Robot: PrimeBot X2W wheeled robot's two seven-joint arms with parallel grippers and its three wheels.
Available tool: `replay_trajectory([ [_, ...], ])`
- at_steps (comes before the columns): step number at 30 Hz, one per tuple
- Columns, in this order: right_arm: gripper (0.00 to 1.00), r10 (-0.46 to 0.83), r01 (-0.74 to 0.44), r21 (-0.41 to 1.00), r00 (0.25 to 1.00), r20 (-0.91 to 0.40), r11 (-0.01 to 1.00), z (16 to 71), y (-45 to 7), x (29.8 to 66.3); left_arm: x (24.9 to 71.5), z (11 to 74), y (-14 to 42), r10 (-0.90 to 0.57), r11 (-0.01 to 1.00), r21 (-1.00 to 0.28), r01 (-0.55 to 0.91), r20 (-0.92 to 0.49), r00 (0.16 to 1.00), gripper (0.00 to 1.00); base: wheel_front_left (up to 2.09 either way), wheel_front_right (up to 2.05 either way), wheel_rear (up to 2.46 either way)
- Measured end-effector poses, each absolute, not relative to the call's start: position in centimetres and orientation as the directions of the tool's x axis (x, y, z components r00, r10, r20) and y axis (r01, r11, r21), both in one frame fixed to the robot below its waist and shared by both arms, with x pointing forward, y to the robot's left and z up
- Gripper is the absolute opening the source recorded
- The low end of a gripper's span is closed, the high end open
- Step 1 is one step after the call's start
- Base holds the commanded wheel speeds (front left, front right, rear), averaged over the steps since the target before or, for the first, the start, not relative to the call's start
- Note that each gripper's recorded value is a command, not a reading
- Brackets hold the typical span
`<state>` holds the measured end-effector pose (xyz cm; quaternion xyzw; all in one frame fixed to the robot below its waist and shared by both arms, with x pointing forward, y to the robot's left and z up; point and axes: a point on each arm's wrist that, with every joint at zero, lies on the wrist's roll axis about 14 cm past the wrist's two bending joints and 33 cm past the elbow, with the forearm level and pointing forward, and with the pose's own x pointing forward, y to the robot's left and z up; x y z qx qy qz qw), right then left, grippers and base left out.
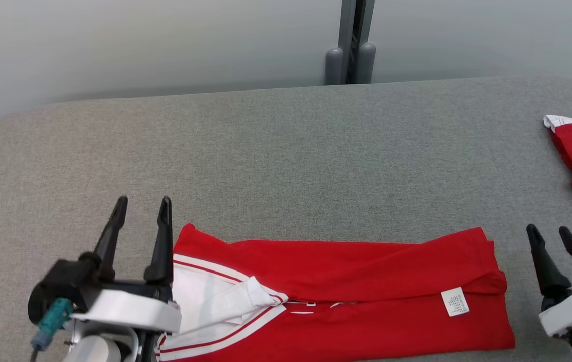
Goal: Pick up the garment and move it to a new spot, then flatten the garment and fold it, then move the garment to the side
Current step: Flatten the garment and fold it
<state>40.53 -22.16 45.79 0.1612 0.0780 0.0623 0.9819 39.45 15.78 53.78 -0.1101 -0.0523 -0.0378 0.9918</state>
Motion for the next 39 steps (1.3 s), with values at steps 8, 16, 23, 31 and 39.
replay_trajectory([
  [8, 1.0, 0.144, -0.07, 0.358, 0.972, -0.184, 0.931, 43.2, -20.4, 38.8, 38.9, 51.2, 15.2, -0.07, 0.975, -0.207, 0.084, 0.074, 0.995, 1.0, 0.0, 0.0, 0.0],
  [16, 1.0, 0.114, -0.007, 0.397, 0.963, -0.245, 0.918, 41.1, -20.6, 38.4, 39.1, 50.6, 15.1, -0.087, 0.977, -0.188, 0.099, 0.071, 0.994, 1.0, 0.0, 0.0, 0.0],
  [23, 1.0, 0.135, 0.026, 0.424, 0.929, -0.345, 0.905, 38.2, -19.4, 37.8, 39.1, 49.9, 15.4, -0.087, 0.98, -0.174, 0.096, 0.061, 0.994, 1.0, 0.0, 0.0, 0.0],
  [31, 1.0, 0.149, 0.059, 0.443, 0.895, -0.421, 0.895, 35.9, -18.5, 37.5, 39.1, 49.4, 16.2, -0.072, 0.983, -0.164, 0.079, 0.048, 0.996, 1.0, 0.0, 0.0, 0.0],
  [39, 0.0, 0.181, 0.05, 0.467, 0.881, -0.437, 0.883, 35.6, -17.4, 37.5, 39.1, 49.4, 16.3, -0.073, 0.985, -0.153, 0.08, 0.051, 0.996, 1.0, 0.0, 0.0, 0.0],
])
